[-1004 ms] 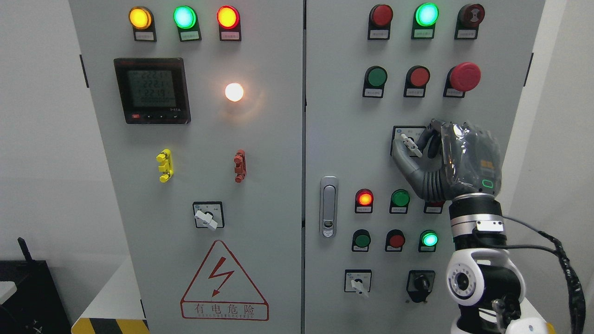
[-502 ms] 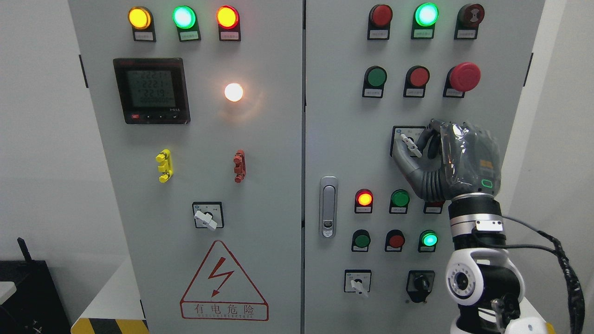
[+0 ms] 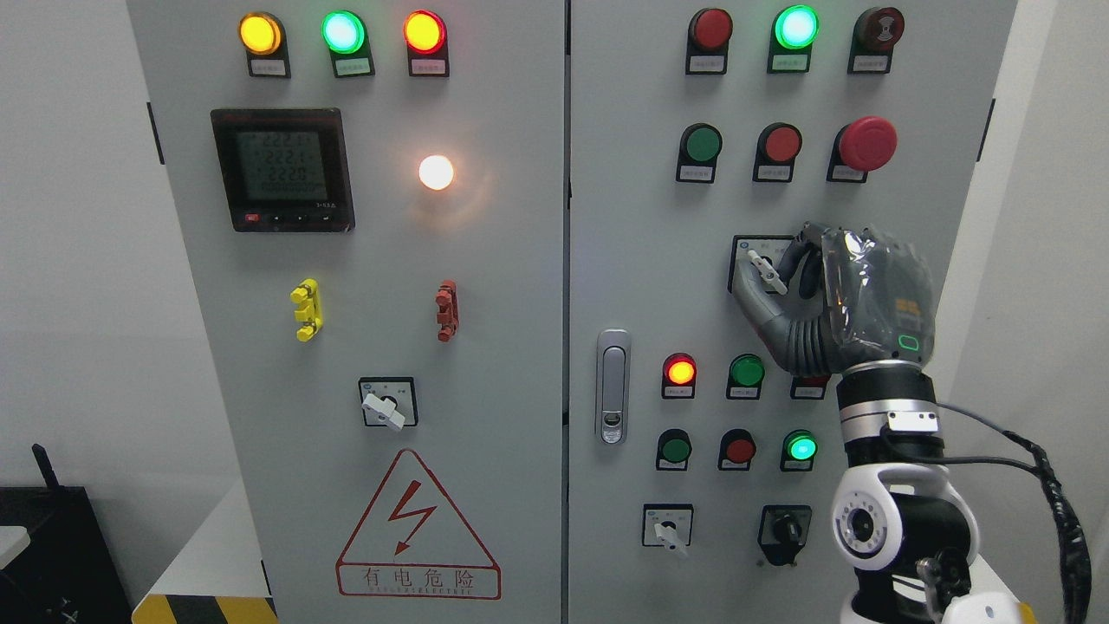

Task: Rotate and turn off gray switch

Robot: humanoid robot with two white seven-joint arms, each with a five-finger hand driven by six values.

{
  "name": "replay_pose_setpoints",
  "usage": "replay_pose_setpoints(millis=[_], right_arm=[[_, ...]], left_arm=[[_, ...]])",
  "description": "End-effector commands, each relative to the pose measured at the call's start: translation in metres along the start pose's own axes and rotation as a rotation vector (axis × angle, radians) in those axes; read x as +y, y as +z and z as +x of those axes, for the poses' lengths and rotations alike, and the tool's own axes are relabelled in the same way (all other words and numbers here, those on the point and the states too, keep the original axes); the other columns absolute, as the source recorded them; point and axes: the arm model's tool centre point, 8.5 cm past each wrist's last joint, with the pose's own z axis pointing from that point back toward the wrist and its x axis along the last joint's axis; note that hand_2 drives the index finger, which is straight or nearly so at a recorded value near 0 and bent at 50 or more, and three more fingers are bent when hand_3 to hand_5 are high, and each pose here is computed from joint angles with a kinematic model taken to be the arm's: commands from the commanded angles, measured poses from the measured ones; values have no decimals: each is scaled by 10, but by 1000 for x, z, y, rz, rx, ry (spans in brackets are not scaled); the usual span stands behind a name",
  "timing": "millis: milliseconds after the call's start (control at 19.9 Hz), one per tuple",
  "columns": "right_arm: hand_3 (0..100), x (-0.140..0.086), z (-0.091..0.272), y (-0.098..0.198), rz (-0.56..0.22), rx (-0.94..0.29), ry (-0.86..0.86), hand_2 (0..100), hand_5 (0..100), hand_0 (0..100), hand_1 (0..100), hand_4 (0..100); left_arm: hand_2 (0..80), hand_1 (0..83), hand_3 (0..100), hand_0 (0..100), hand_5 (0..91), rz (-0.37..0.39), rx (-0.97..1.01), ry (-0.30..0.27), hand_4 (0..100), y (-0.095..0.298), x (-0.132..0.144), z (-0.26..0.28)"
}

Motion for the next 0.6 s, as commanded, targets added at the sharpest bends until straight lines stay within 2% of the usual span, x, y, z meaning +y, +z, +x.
replay_pose_setpoints(millis=[0,552], right_arm=[[918,-4,-10,-1,-11,28,-1,757,1000,475,354,896],[942,-4,-10,-1,-11,28,-1,787,1000,489,352,909]], left_arm=[[0,389,0,120,0,-1,14,-3,0,1,0,-5],[0,389,0,120,0,0,14,-3,0,1,0,-5]])
